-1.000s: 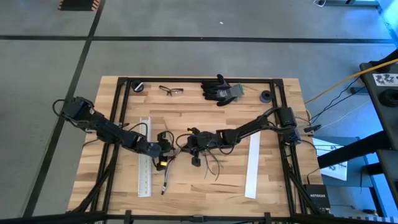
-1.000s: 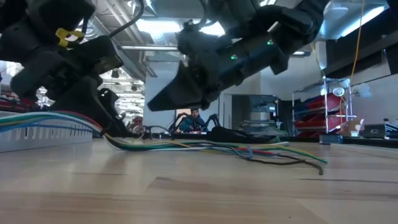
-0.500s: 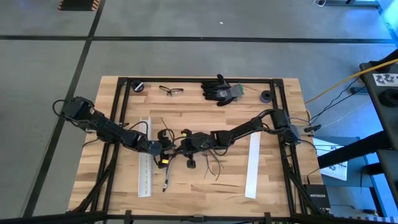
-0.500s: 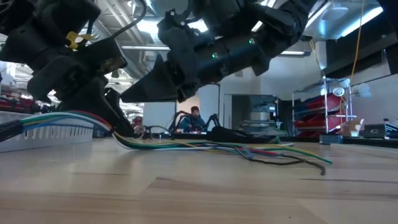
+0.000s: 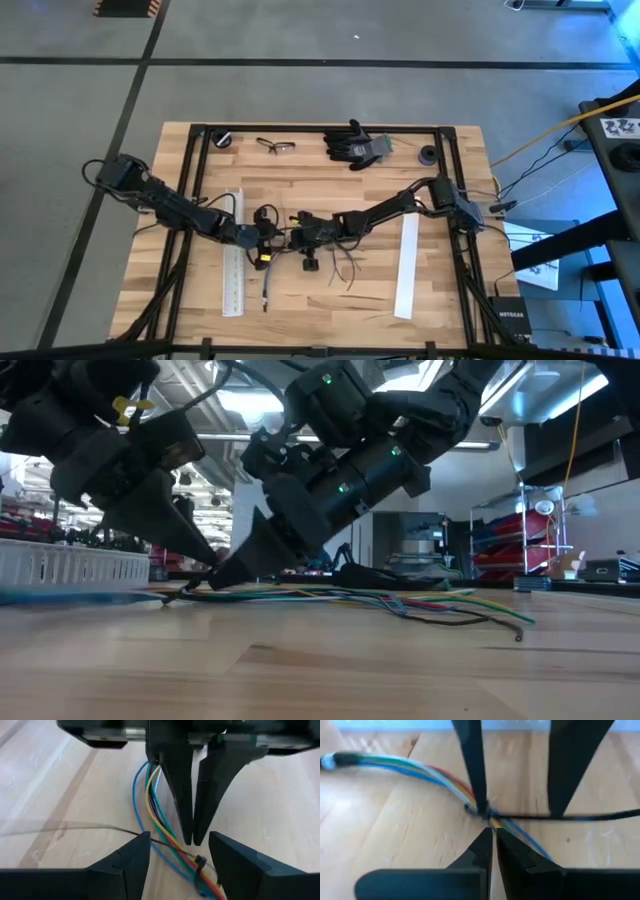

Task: Ziptie cables
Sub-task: Close the zip tie

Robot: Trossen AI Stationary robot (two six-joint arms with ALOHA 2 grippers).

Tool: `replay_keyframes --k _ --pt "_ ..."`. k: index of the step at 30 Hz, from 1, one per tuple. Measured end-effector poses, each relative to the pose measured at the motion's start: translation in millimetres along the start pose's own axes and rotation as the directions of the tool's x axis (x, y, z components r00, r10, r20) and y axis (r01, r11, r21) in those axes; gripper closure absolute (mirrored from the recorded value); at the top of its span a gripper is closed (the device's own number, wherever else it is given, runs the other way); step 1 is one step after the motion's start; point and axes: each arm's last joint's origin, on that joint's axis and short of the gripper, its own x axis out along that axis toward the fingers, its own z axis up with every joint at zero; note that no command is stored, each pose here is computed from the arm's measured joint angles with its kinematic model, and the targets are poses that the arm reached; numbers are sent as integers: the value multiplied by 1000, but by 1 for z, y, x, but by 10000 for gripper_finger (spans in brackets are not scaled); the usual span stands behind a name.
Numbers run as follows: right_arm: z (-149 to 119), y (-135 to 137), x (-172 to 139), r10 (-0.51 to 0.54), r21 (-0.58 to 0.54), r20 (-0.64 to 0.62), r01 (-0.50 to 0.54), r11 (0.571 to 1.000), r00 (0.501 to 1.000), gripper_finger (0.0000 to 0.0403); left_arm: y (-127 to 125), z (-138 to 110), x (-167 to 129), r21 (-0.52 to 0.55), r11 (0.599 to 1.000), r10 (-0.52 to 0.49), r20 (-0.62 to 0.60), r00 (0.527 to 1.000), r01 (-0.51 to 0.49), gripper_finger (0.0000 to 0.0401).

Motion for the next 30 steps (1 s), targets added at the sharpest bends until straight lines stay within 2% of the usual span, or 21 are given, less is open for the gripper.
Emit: replay_keyframes --k 5,8,13,19,24,30 --pt "-1 0 0 -7 -1 -11 7 1000 1000 393 2 7 -9 -1 1000 -6 24 1000 6 215" --pt "1 -1 -2 -9 -1 -9 9 1000 1000 393 4 5 -12 -22 1000 5 -7 1000 -5 215" --pt "19 1 -27 -11 2 -54 11 1000 998 393 6 4 -19 -159 987 7 -47 999 -14 215" --pt "34 7 -55 -135 -25 -94 133 991 986 393 9 3 -20 -344 938 17 -76 997 -42 215" --pt "35 18 -52 -135 -34 -67 132 991 989 393 17 1 -9 -395 915 57 -83 995 -85 215" --pt "31 27 -51 -168 -51 -74 164 985 983 393 19 1 3 -432 901 3 -72 997 -34 215"
